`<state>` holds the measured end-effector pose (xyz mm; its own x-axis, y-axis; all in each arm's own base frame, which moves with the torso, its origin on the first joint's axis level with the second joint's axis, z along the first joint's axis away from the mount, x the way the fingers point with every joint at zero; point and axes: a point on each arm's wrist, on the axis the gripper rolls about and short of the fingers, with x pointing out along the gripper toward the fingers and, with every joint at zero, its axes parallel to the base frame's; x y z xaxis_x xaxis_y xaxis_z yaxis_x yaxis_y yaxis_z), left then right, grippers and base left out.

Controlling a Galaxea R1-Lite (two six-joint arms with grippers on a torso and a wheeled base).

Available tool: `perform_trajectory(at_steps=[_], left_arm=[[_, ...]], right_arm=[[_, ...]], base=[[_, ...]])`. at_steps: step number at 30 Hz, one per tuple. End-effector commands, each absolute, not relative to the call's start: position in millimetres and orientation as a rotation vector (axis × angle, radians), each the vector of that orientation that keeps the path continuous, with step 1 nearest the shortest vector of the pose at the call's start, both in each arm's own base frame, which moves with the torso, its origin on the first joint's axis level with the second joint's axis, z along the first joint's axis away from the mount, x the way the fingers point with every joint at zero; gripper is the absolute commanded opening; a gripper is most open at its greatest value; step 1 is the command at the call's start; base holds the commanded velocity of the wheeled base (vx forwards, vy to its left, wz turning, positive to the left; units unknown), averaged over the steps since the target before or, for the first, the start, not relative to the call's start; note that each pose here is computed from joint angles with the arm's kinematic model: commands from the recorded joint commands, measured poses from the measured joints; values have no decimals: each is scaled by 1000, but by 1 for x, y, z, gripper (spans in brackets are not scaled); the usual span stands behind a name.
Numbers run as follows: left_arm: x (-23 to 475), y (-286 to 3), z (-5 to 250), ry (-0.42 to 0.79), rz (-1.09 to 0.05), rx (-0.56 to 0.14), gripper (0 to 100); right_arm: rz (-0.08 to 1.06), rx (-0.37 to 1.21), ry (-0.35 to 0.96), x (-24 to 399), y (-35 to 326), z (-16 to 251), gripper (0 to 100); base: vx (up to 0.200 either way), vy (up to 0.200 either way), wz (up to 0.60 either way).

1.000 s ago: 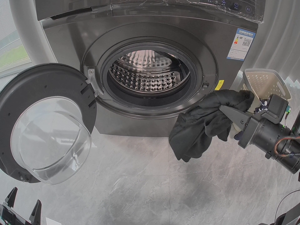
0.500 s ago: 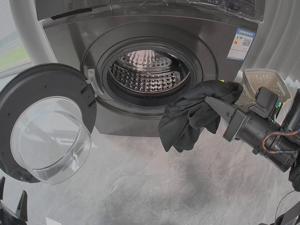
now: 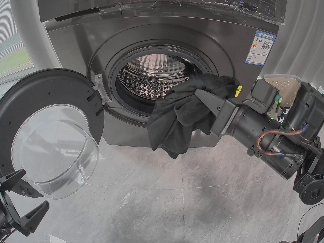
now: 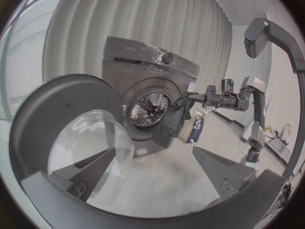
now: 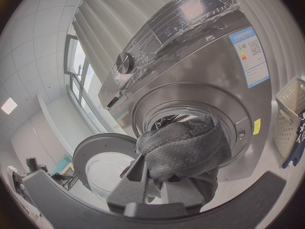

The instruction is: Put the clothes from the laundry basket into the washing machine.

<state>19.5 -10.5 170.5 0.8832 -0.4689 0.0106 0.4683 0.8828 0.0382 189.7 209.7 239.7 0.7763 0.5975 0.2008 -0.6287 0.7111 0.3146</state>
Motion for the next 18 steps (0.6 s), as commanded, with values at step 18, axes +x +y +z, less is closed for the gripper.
perform_trajectory(at_steps=[18], left_arm=[[190, -122, 155, 397, -1005, -102, 100]], right_arm=[[707, 477, -123, 211, 245, 252, 0]], base=[[0, 0, 0]])
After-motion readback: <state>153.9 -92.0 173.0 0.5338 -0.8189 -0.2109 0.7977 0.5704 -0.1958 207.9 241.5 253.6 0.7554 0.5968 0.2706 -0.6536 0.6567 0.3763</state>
